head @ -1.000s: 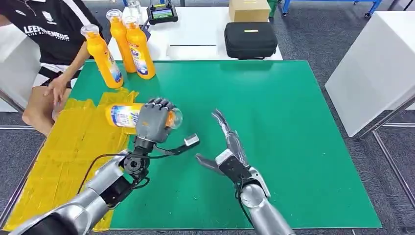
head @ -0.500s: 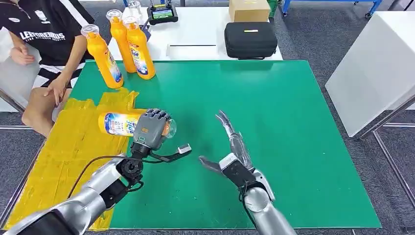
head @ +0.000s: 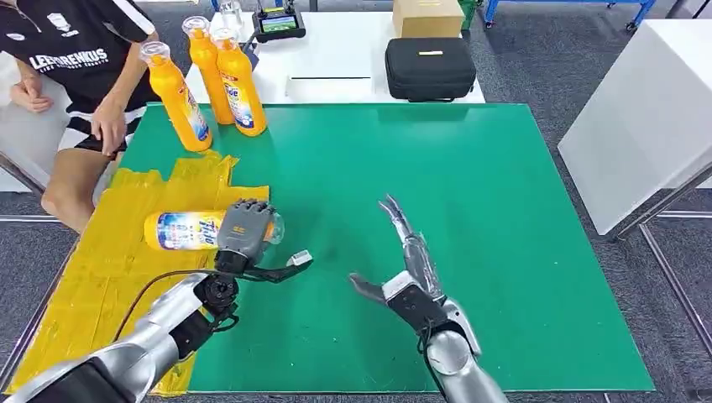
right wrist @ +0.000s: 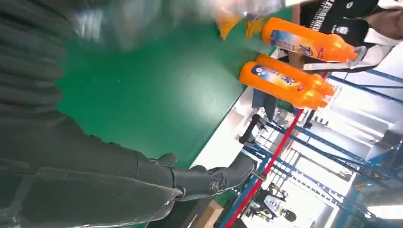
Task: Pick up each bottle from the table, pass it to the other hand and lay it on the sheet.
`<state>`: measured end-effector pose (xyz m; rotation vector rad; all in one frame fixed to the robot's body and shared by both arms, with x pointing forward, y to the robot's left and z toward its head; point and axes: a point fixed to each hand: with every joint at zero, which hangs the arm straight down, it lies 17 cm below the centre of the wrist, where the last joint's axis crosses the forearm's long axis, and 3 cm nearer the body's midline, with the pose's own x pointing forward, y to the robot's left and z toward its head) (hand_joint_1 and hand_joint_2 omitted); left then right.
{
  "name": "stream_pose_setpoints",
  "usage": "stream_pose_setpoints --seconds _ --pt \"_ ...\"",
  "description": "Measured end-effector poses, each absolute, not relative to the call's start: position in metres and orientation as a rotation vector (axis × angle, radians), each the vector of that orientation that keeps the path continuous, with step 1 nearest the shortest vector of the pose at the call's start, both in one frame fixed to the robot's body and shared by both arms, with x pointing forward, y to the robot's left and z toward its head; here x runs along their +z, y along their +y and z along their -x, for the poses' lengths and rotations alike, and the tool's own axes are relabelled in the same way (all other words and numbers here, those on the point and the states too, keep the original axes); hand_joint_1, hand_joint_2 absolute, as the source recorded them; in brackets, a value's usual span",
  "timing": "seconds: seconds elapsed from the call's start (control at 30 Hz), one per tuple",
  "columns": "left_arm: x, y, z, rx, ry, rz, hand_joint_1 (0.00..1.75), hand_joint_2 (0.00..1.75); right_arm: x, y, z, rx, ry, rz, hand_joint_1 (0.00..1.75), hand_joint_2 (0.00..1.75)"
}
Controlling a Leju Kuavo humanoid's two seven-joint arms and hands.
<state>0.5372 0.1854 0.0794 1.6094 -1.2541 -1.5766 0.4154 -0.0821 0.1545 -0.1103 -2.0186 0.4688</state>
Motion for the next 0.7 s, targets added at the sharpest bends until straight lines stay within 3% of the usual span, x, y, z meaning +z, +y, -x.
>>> stream_pose_setpoints --seconds 0.37,0.4,0.7 --pt "0.049 0.230 -0.541 -1.585 -1.041 -1.559 1.75 1.75 0.150 -0.086 -0.417 0.472 -2.000 0.121 0.00 1.75" --pt "0.048 0.232 -0.540 -1.583 -1.033 -1.558 0.00 1.75 0.150 -0.086 -0.417 0.473 -2.000 0.120 0.00 1.75" --pt "0.041 0.245 -0.534 -1.498 -1.044 -1.535 0.00 1.75 0.146 -0.086 -0.415 0.471 -1.986 0.117 0.00 1.75"
